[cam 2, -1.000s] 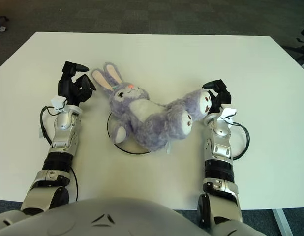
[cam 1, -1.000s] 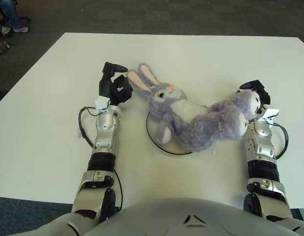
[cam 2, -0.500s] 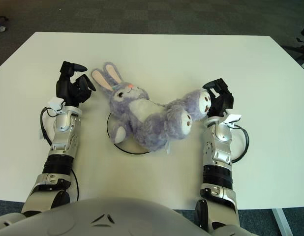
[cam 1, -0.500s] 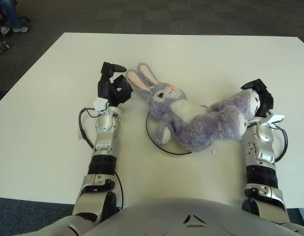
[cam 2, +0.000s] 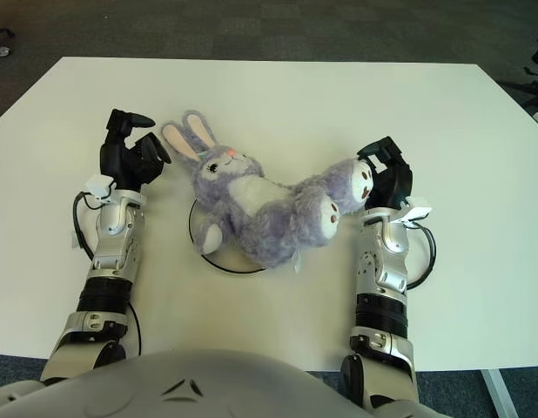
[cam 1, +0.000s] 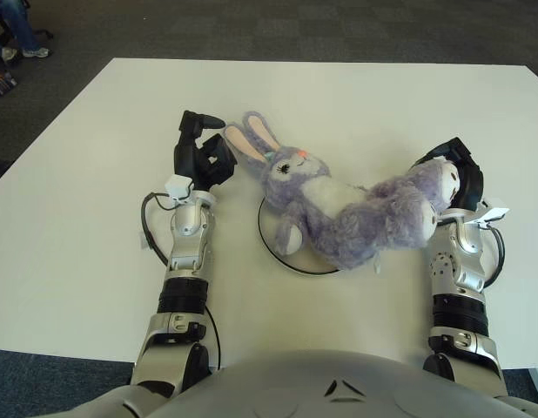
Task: Put the doll into the plate.
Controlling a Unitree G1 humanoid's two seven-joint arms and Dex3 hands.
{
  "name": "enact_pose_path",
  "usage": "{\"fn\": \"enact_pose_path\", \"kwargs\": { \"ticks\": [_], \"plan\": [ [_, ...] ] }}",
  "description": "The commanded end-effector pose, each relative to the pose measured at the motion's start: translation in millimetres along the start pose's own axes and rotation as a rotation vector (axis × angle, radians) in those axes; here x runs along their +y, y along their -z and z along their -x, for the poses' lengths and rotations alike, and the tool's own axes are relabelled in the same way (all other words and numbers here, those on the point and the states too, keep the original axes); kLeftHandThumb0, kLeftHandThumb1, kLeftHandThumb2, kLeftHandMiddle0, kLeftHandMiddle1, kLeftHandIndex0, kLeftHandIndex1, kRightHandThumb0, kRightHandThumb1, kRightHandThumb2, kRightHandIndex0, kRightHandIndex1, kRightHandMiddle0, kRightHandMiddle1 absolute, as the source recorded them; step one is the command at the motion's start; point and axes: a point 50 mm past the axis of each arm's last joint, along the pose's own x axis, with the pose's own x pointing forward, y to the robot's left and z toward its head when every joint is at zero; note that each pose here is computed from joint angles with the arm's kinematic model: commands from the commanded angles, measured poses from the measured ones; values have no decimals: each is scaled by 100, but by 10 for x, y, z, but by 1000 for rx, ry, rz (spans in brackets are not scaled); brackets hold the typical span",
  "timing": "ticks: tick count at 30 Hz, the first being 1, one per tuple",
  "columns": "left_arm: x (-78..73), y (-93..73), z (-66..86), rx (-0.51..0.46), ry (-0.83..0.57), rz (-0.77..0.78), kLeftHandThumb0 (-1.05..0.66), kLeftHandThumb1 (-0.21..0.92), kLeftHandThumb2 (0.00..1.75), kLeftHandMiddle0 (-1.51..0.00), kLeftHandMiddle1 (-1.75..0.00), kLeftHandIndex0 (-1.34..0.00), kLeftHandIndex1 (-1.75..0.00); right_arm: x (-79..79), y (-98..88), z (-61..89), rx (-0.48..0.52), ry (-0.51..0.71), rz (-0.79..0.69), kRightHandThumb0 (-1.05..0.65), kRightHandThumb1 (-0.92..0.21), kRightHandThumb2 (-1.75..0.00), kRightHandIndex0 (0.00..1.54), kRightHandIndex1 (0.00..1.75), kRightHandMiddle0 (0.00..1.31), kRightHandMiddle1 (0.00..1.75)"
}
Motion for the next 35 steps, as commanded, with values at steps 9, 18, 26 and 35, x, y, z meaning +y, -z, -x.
{"fn": "enact_pose_path", "kwargs": {
  "ticks": [9,18,26,35],
  "plan": [
    [53,174,181,112,-46,-20,-39,65,89,-104,-175,-36,-175,-3,20,33,27,6,-20,-1,4,-167,83,175,76,159],
    [51,175,186,124,-49,-17,-39,64,91,-107,-175,-37,-175,-6,27,32,41,6,-10,-1,4,-169,84,175,73,165],
    [53,174,196,141,-51,-22,-39,63,93,-109,-175,-38,-175,-14,31,40,48,5,-9,-1,4,-169,85,175,73,165],
    [50,170,203,156,-53,-21,-39,62,94,-109,-175,-38,-175,-22,37,44,56,10,-7,-1,5,-170,85,175,74,163]
  ]
}}
